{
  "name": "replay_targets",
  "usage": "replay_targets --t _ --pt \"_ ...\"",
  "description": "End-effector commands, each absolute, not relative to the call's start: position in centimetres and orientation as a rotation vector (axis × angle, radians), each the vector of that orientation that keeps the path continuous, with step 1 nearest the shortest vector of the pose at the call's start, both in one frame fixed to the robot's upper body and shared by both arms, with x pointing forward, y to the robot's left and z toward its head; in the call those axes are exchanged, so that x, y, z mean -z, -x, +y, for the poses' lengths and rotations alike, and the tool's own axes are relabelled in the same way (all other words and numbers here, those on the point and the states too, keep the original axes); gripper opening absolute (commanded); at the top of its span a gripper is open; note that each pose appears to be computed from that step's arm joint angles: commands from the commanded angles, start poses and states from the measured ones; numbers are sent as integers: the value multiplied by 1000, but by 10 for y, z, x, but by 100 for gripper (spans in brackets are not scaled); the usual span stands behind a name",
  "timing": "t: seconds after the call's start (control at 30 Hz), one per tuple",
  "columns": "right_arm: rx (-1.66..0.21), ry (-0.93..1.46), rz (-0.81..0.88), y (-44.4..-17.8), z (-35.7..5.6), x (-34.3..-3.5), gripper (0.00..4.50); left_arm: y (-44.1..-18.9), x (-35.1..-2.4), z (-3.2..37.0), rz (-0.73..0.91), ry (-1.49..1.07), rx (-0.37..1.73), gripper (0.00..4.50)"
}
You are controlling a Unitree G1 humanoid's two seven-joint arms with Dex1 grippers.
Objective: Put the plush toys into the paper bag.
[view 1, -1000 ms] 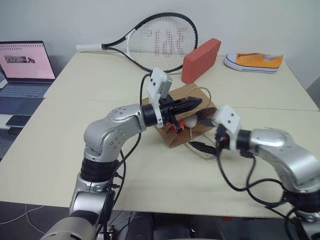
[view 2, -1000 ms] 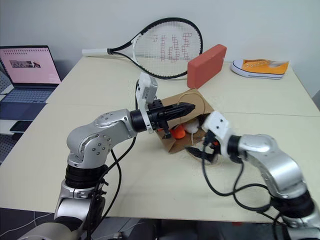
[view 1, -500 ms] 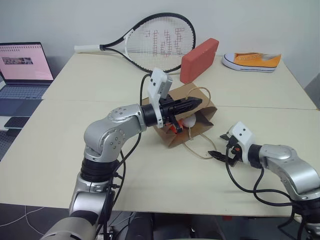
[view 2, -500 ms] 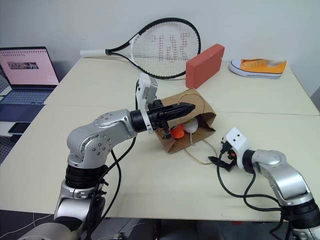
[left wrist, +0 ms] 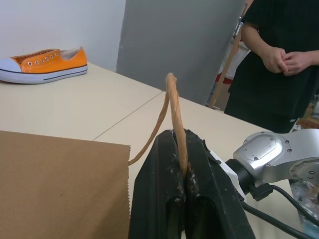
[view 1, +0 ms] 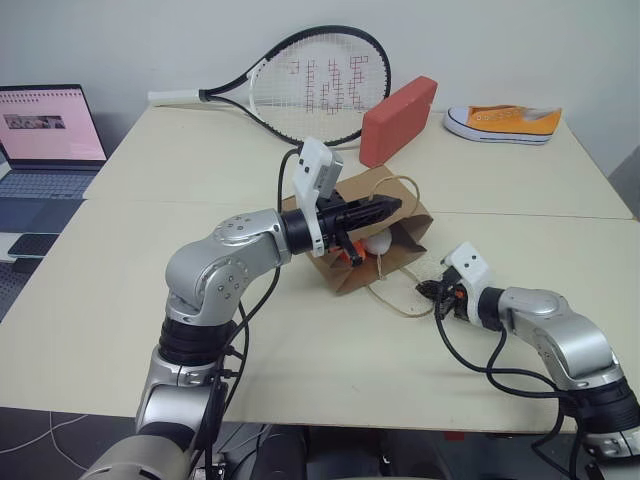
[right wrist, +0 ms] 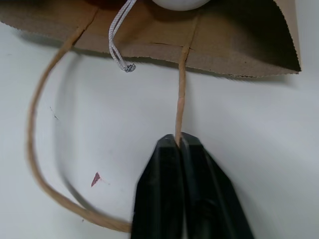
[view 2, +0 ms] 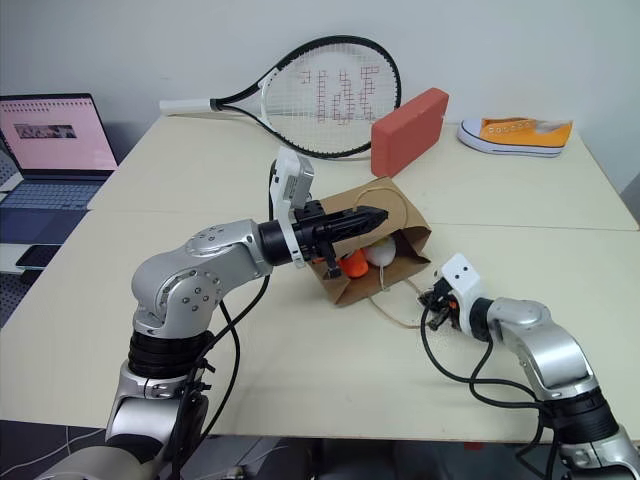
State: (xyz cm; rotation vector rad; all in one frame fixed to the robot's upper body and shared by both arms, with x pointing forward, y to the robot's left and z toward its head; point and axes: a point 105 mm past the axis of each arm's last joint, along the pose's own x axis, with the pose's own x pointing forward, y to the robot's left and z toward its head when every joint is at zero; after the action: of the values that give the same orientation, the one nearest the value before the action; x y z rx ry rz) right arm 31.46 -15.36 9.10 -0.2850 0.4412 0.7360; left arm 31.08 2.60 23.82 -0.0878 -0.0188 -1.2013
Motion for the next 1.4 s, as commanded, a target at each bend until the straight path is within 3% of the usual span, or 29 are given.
replay_targets --t 0.03,0.3,0.67,0.83,0.97,1.2,1.23,1.3,1.4 --pt "-742 257 400 -315 -155 -111 3 -307 -253 34 -89 39 1203 0" --pt "-815 190 345 -297 -169 -172 3 -317 -275 64 -125 -117 1150 0" --pt "-944 224 350 -270 -188 -248 3 -328 -316 46 -209 -183 1173 0" --pt "-935 215 356 -277 -196 -260 3 -348 -327 41 -201 -138 1129 0" --pt "-904 183 344 -290 -198 -263 3 -363 -318 37 -168 -118 1111 0" --pt "-900 77 304 -303 -183 -268 3 -363 -307 30 -155 -119 1178 0" --pt "-908 65 288 -304 -180 -271 20 -361 -306 31 -156 -125 1193 0" --pt "-924 57 262 -304 -175 -277 59 -358 -307 34 -161 -137 1212 41" --pt "-914 27 226 -307 -174 -287 164 -351 -305 41 -163 -171 1251 119"
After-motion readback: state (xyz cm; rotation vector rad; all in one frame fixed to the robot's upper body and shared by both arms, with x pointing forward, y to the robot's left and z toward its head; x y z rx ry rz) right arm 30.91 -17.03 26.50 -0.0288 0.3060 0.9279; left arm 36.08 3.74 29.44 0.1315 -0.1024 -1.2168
